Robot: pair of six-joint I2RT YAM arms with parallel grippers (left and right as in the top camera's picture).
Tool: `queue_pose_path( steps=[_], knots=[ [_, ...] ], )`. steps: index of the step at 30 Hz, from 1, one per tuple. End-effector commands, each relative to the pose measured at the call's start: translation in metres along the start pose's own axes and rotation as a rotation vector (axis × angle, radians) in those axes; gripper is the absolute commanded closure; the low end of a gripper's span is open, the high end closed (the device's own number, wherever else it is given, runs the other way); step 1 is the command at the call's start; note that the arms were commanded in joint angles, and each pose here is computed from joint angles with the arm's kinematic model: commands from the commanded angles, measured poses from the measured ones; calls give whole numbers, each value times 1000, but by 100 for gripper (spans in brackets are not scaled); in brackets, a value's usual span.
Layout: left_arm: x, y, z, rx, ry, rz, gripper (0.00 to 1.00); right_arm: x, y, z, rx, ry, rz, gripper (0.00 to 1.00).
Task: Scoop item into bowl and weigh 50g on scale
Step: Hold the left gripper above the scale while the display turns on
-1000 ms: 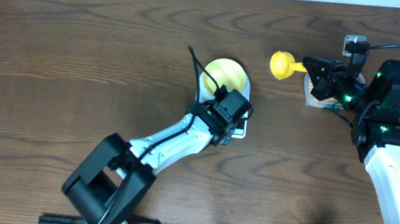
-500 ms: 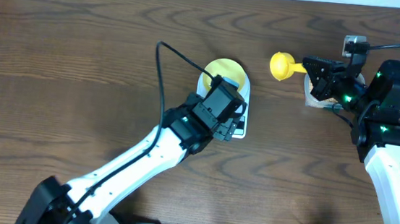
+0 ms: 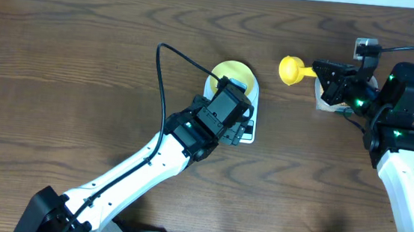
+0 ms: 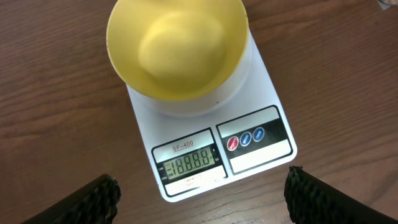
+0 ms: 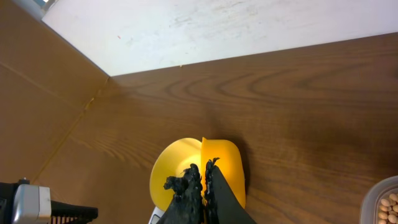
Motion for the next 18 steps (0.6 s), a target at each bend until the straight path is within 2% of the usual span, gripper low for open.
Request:
queue_pose_path(
  steps=[1,18],
  knots=[
    [-2,1,0,-1,4,-3,13,14,3,5,-3,-31,35,99],
    [-2,0,0,-1,3,-4,13,15,-7,6,-72,-40,42,99]
  ],
)
Point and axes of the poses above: each gripper's point midway between its finger pads, its own z axis back along the fingers, its own y axis along the line the jaws close on, x = y × z, the point moved 3 cm from there along z, back along the fingers, and after that the axes turned 9 degrees about z, right-handed, at the moved point
